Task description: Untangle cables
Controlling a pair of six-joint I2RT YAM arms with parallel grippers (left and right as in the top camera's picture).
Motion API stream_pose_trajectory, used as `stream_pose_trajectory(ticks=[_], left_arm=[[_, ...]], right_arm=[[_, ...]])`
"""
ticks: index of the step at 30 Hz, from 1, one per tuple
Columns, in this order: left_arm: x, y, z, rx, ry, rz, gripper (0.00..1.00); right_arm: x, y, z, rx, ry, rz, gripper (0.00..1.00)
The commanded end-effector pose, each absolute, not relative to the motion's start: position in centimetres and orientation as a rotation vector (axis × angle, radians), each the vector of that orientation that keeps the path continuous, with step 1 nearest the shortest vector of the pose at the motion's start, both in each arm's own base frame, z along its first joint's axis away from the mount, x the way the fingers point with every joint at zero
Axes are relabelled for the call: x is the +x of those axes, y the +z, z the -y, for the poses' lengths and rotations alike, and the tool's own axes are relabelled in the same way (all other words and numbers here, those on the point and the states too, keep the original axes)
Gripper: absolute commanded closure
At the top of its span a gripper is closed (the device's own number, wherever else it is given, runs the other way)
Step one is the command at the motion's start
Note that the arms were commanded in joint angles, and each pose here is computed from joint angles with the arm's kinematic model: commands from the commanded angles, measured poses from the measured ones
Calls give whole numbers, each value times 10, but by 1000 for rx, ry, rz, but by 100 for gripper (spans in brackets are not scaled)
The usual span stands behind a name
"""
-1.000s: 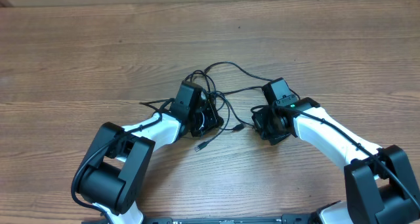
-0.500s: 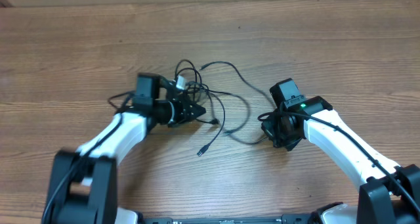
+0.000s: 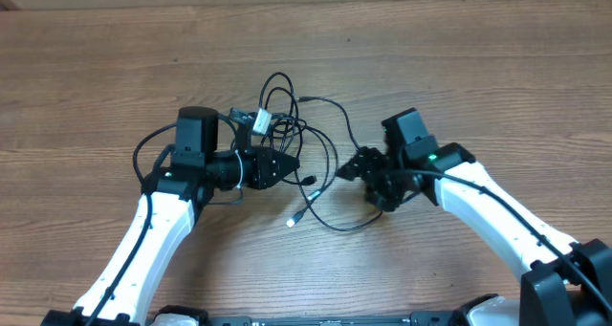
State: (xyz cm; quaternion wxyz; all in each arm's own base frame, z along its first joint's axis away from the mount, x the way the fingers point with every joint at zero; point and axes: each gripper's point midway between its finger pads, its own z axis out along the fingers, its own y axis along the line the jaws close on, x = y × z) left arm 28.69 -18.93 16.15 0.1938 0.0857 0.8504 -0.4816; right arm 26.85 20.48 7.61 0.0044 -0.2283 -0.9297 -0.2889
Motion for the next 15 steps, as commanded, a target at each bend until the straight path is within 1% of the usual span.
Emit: stream_pose_trajectory(ticks=[1, 3, 6, 7, 11, 13, 15], left_arm=[[286, 179, 184, 16, -1499, -2403, 96], [281, 190, 185, 11, -1614, -2375, 96], [269, 210, 190, 130, -1770, -2289, 96], [264, 216, 191, 162, -1825, -2268, 96], [258, 222, 193, 122, -1916, -2280, 96], [257, 222, 193, 64, -1947, -2305, 96], [256, 224, 194, 51, -1968, -2310, 96]], right_arm=[[276, 94, -228, -361, -1057, 3034, 20], [285, 95, -229, -349, -1071, 3087, 18], [299, 100, -232, -308, -1131, 3156, 18], [306, 109, -241, -210, -1231, 3171, 19], [309, 133, -264, 145, -1456, 3174, 18], [307, 143, -276, 280, -1533, 3163, 15], [304, 145, -281, 319, -1549, 3160, 16]])
